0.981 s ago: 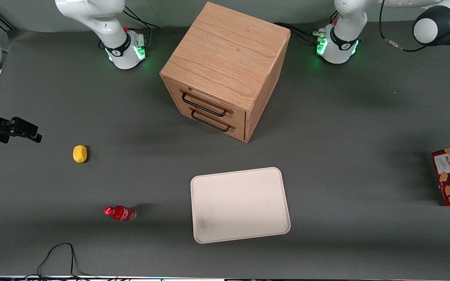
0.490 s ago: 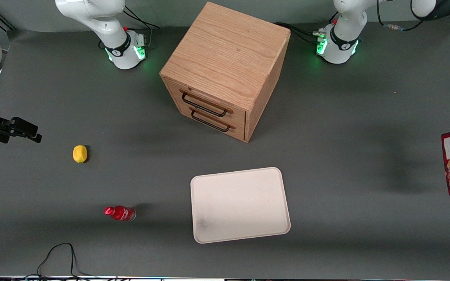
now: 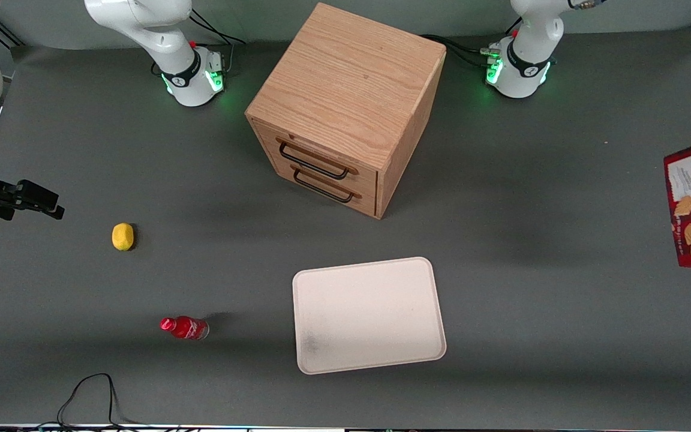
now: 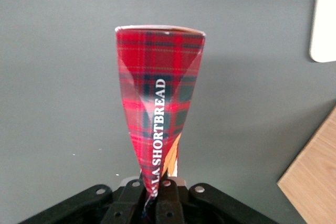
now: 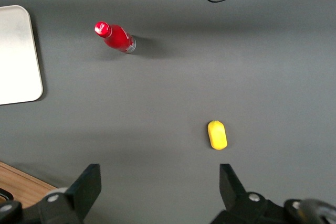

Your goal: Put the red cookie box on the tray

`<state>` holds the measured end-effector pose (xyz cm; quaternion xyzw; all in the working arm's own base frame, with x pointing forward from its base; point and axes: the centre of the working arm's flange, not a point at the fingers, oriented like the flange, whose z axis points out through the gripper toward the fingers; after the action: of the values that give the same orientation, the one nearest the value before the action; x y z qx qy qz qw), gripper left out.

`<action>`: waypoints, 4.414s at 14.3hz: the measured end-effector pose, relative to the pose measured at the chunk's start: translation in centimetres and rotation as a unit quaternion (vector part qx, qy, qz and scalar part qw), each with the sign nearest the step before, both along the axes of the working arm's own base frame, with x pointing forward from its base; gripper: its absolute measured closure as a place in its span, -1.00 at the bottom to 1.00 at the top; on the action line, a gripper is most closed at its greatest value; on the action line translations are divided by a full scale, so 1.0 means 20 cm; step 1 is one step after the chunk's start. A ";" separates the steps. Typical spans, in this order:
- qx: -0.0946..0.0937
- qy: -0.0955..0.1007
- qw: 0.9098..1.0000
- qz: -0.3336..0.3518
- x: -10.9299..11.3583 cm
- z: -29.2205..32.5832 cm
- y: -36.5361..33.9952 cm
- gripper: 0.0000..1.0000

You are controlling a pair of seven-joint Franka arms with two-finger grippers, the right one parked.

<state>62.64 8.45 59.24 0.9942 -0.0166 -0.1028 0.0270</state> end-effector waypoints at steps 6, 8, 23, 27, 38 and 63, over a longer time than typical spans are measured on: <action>0.002 -0.050 0.998 0.039 0.14 -0.02 -0.78 0.91; -0.012 -0.075 0.994 0.075 0.24 -0.18 -1.08 0.91; -0.055 -0.075 0.989 0.111 0.46 -1.47 -1.98 0.91; -0.061 -0.087 0.987 0.119 0.49 -1.61 -1.98 0.91; -0.061 -0.101 0.984 0.130 0.52 -1.81 -1.94 -0.05; 0.002 -0.058 0.992 0.113 0.14 -0.41 -0.77 -1.00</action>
<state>65.54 -6.91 50.95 0.9940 0.0943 -0.0418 0.0355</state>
